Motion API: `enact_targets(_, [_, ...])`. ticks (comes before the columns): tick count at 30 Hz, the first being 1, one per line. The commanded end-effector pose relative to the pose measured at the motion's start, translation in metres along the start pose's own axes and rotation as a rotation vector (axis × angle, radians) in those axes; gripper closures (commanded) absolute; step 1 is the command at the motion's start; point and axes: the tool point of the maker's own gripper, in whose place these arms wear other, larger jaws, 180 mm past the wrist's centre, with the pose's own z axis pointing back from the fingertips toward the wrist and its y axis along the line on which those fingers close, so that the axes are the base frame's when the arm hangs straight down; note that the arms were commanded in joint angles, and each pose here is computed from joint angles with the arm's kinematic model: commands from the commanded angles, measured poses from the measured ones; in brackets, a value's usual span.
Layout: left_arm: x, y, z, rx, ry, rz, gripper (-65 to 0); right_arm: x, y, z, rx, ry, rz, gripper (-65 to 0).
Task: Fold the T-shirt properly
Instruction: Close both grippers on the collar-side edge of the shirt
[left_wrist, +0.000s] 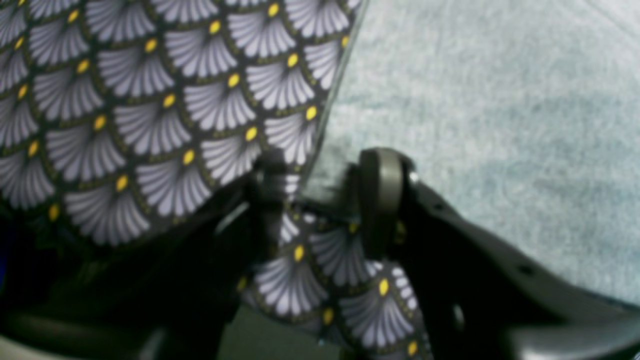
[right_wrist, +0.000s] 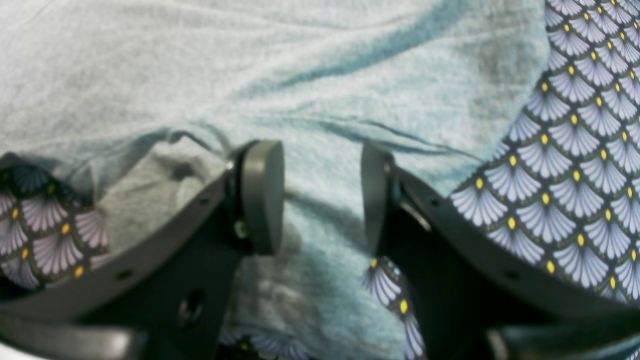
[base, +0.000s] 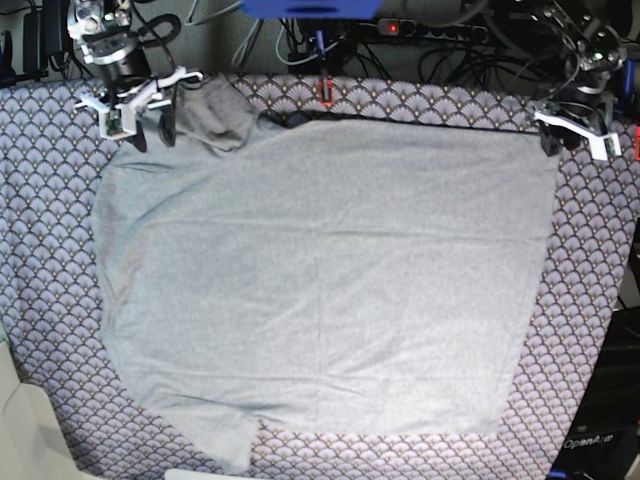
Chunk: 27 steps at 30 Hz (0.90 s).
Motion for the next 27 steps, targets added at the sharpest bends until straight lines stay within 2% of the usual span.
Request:
enact_targets(1, [-0.007, 0.002, 0.001, 0.005, 0.039, -0.014, -23.9, 0.009, -0.002, 0.002, 0.003, -0.036, 0.009, -26.9])
enact_targets(6, [-0.002, -0.001, 0.002, 0.003, 0.023, -0.016, -22.3, 0.010, -0.002, 0.002, 0.003, -0.037, 0.009, -26.9])
enact_targets(8, [0.003, -0.001, 0.004, 0.005, 0.012, -0.027, -14.8, 0.010, -0.002, 0.001, 0.003, -0.039, 0.009, -26.9])
enact_targets(11, [0.004, -0.001, 0.004, 0.008, 0.012, -0.034, -0.1, 0.011, -0.002, 0.000, 0.002, -0.042, 0.010, -26.9])
enact_targets(17, [-0.006, 0.000, 0.001, 0.010, 0.117, -0.035, 0.0, 0.014, -0.004, -0.001, -0.003, -0.048, 0.011, -27.4])
enact_targets(24, [0.006, -0.002, 0.004, 0.016, 0.098, -0.061, 0.0, 0.020, -0.033, 0.000, -0.078, -0.052, 0.018, -27.4])
enact_targets(27, [0.011, -0.002, 0.005, 0.018, 0.085, -0.071, 0.0, 0.021, -0.035, -0.005, -0.046, -0.015, 0.010, -27.5])
